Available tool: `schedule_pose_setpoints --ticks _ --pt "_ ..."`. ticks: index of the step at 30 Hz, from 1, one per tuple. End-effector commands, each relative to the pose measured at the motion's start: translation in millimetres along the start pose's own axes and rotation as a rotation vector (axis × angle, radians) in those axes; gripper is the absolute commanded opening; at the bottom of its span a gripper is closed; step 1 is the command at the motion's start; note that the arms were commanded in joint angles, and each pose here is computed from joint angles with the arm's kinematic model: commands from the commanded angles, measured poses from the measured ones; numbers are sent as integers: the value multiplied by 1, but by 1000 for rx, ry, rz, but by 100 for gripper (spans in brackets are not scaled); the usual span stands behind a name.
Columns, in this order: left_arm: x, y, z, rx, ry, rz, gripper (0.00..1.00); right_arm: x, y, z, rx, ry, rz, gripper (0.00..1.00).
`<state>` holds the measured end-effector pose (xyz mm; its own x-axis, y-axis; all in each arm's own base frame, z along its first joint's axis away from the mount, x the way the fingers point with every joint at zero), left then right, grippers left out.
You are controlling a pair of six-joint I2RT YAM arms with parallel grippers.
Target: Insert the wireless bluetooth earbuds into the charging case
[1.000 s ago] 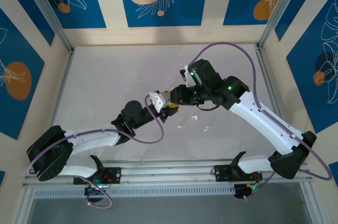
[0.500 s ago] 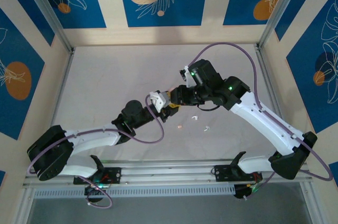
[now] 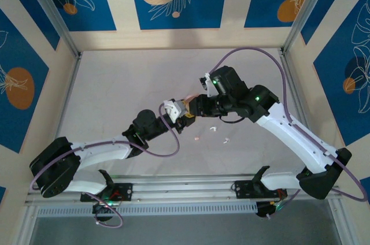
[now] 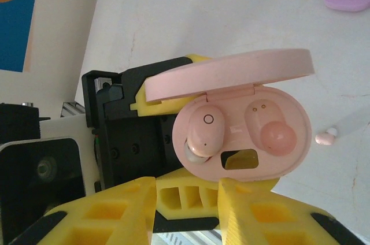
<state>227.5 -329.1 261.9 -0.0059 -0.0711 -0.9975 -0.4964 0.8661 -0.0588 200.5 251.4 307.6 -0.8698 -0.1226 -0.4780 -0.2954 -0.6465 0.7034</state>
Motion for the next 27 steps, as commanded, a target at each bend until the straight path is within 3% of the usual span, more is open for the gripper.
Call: schedule_pose_setpoints --ticks 1,27 --pt "-25 -1 -6 27 -8 -84 30 -2 8 1 -7 19 -22 35" --pt "-26 -1 -10 54 -2 -81 30 -23 -10 -5 -41 -12 -22 25"
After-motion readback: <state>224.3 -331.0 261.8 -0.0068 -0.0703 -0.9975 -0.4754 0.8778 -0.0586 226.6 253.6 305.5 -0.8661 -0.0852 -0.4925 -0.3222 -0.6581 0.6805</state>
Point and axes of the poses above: each hand's point on the last joint's axis, 136 mm out from that joint toward the fingers, its own y axis back along the fingers, its own z axis along the line the jaws close on, x = y × z, the point moved 2 cm from there along y, back along the fingers, and after that the axes turned 6 degrees about y, right-handed, at the moved point
